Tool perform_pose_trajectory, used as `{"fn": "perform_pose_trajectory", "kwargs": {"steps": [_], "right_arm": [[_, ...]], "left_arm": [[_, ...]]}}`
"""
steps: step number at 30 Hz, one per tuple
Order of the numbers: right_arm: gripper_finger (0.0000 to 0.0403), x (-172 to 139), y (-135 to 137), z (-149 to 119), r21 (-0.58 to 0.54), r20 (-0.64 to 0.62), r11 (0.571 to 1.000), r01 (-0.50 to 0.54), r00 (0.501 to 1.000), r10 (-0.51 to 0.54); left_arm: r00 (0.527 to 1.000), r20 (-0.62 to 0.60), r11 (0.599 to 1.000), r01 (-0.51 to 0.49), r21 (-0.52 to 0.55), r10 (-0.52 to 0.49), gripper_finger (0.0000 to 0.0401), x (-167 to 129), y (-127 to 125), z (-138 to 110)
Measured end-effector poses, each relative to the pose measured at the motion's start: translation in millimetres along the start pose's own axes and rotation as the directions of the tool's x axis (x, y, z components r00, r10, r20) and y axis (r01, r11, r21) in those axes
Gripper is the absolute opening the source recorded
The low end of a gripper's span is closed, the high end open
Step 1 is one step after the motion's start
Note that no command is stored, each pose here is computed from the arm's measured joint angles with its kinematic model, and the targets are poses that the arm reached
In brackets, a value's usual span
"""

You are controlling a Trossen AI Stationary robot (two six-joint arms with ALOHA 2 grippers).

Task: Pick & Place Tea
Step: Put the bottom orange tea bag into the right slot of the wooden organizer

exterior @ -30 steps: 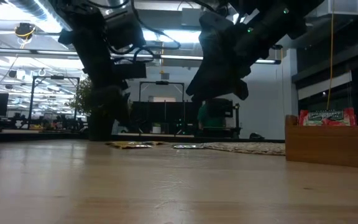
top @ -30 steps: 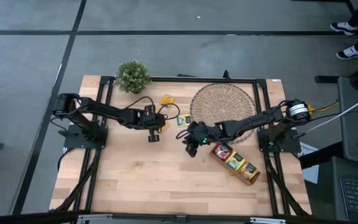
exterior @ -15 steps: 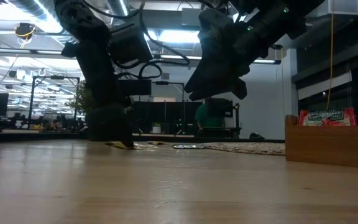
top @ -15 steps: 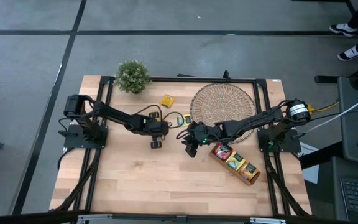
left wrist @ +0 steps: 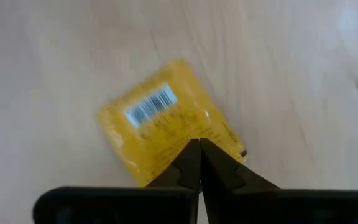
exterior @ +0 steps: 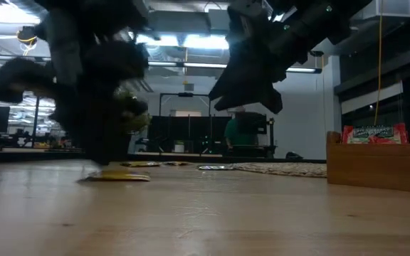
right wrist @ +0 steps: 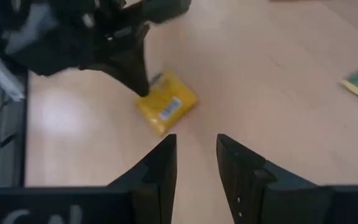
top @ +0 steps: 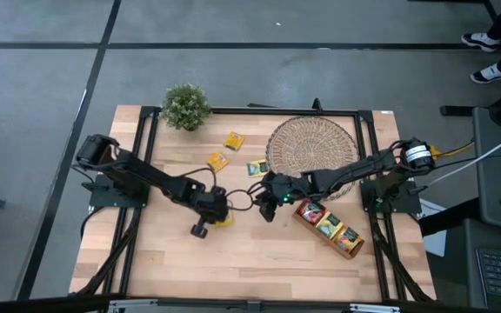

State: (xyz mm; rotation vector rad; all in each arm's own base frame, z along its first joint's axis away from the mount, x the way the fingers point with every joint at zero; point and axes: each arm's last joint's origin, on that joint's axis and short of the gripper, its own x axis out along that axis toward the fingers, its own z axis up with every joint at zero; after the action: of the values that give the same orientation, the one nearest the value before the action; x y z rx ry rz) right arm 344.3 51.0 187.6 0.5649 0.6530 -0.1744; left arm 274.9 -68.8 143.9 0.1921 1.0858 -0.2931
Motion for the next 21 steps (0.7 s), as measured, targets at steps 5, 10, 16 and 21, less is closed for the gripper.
{"fn": "perform_pose_trajectory", "kwargs": {"steps": [5, 10, 16, 21], "right_arm": [[0.0115, -2, 15, 2, -0.009, 0.075, 0.996, -0.093, 0.993, 0.093], [0.0114, 8, 23, 3, 0.014, 0.135, 0.987, -0.161, 0.978, 0.158], [0.0082, 42, 40, 7, -0.015, 0.089, 0.981, -0.196, 0.976, 0.196], [0.0045, 67, 58, 8, -0.107, -0.032, 0.982, -0.153, 0.988, 0.150]], "left_arm": [[0.982, 0.143, 0.992, -0.122, -0.003, 0.121, 0.0002, -32, -20, 12], [0.958, 0.218, 0.982, -0.186, -0.029, 0.188, 0.0003, -56, -38, 13], [0.968, 0.083, 0.970, -0.229, -0.086, 0.236, 0.0002, -60, -40, -2], [0.963, 0.002, 0.958, -0.268, -0.102, 0.269, 0.0002, -58, -39, -10]]}}
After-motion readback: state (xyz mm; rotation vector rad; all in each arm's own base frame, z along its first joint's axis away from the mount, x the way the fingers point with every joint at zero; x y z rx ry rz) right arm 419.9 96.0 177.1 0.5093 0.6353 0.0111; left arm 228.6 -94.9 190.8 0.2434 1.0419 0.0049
